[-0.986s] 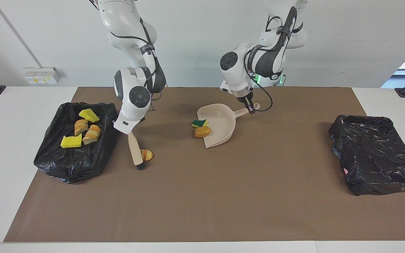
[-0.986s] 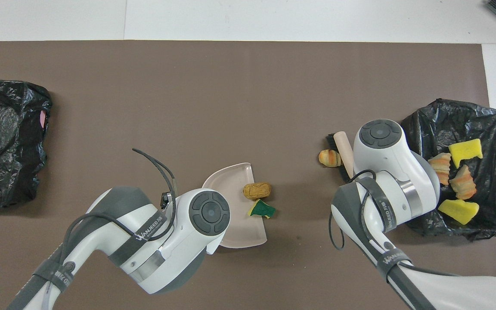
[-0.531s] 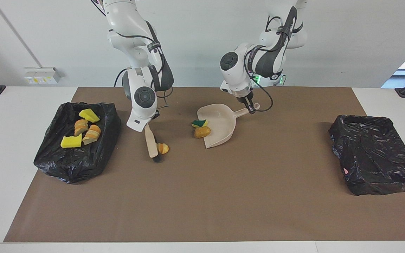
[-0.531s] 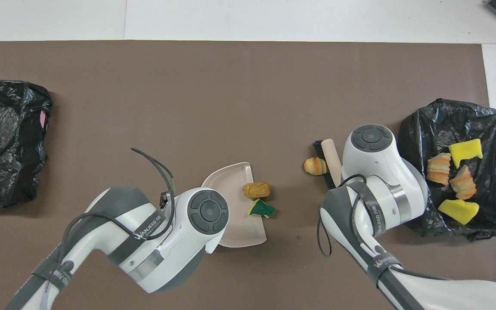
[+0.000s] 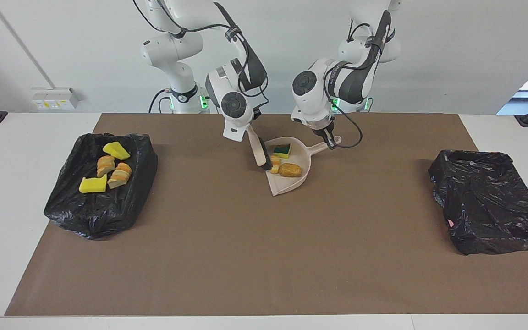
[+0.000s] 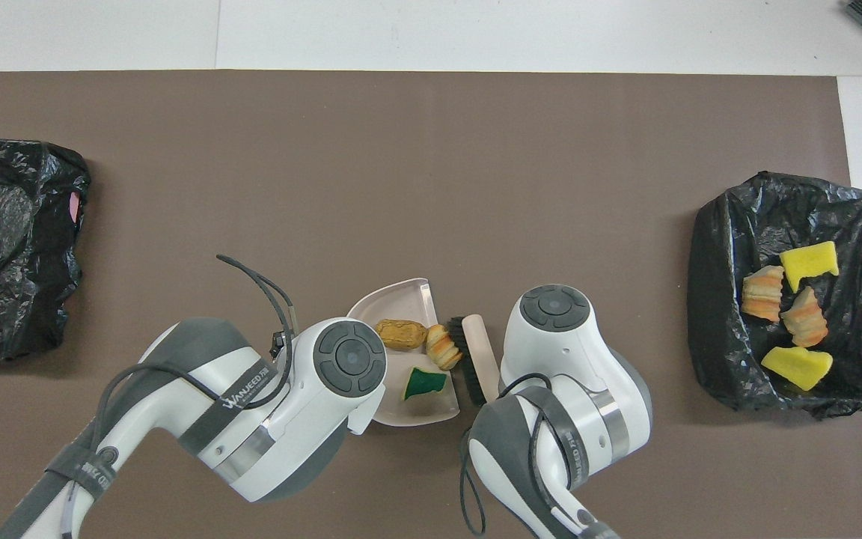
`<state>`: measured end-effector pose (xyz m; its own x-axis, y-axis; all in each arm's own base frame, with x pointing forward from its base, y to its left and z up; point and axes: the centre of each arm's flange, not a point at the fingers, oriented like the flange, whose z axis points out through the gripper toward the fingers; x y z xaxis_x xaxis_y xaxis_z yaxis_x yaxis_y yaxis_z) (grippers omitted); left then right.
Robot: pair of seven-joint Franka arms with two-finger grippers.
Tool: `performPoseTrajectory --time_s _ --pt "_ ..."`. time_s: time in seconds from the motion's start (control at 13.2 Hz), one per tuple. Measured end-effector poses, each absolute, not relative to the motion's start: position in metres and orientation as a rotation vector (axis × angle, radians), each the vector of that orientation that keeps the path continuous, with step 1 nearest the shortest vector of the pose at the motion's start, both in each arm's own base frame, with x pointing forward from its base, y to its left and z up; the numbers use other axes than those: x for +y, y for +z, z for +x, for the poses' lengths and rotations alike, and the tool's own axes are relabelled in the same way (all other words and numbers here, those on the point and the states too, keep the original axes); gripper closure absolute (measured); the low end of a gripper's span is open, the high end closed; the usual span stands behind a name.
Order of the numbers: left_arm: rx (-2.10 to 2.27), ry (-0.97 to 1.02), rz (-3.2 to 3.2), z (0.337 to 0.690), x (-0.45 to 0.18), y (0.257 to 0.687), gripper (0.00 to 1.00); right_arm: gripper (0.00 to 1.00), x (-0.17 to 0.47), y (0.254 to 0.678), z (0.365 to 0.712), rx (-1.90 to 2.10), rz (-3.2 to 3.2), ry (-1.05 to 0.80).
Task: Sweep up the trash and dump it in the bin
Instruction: 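Sweep the far crust into the dustpan with the right gripper's brush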
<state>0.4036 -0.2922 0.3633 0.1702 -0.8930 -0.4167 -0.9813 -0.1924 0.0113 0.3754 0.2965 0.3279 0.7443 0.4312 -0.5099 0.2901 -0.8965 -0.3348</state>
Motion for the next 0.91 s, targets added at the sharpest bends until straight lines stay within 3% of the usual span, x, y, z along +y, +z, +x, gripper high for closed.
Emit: performPoseTrajectory --time_s 0.38,0.91 --pt "1.900 0.481 -2.139 0.412 -0.285 0.363 0.68 0.73 0.301 0.348 0.383 -0.363 -2.724 0.867" --pt "2.078 0.417 -2.043 0.438 -0.264 0.363 0.68 0.73 0.275 0.432 0.375 -0.018 -2.920 0.828"
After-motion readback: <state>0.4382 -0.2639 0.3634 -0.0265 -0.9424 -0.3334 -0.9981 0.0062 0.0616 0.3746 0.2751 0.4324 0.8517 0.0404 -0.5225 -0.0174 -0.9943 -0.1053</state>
